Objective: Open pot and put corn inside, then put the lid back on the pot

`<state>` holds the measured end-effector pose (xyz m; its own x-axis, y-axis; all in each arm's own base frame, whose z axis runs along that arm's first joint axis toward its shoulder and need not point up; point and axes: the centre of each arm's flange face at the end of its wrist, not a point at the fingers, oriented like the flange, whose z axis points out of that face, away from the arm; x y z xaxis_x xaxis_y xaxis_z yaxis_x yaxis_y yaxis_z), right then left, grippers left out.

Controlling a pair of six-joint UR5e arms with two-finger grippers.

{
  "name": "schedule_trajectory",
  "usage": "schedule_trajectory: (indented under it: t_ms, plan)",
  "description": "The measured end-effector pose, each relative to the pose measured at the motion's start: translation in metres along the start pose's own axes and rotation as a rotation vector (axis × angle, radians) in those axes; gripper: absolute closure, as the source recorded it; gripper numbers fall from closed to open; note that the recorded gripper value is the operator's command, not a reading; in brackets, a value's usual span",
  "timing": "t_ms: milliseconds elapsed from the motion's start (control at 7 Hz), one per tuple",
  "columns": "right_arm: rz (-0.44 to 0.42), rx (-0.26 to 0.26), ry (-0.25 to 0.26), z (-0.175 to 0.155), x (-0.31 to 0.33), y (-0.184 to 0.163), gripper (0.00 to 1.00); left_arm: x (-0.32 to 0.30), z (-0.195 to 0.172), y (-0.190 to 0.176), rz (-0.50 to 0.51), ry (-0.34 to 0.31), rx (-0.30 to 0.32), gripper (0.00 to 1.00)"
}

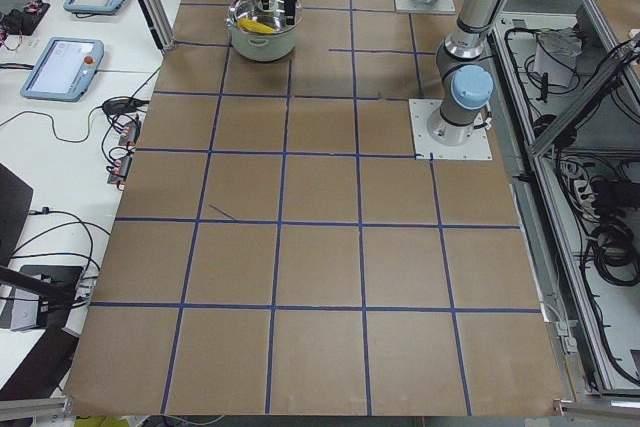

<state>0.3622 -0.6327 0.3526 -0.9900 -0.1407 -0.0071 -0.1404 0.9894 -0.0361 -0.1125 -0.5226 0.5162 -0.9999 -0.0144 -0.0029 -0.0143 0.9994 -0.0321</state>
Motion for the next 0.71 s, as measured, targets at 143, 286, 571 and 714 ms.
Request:
schedule_trajectory:
  t_ms: [143,286,571,714]
  plan:
    - [0.001,-0.002,0.001,0.003,-0.0007,-0.0025,0.96,0.0,-0.0005,-0.0005,0.0,0.0,0.002,0.0]
    - [0.002,-0.004,0.002,0.0056,-0.0007,-0.0042,0.96,0.0,-0.0007,-0.0006,-0.001,0.0,0.002,0.0]
    - [0.005,-0.008,0.004,0.0086,0.0025,-0.0066,0.96,0.0,-0.0002,-0.0001,0.0,0.0,0.003,0.0]
    - [0.003,-0.006,0.004,0.0078,0.0038,-0.0078,0.96,0.0,0.0001,0.0004,-0.001,0.0,0.002,0.0]
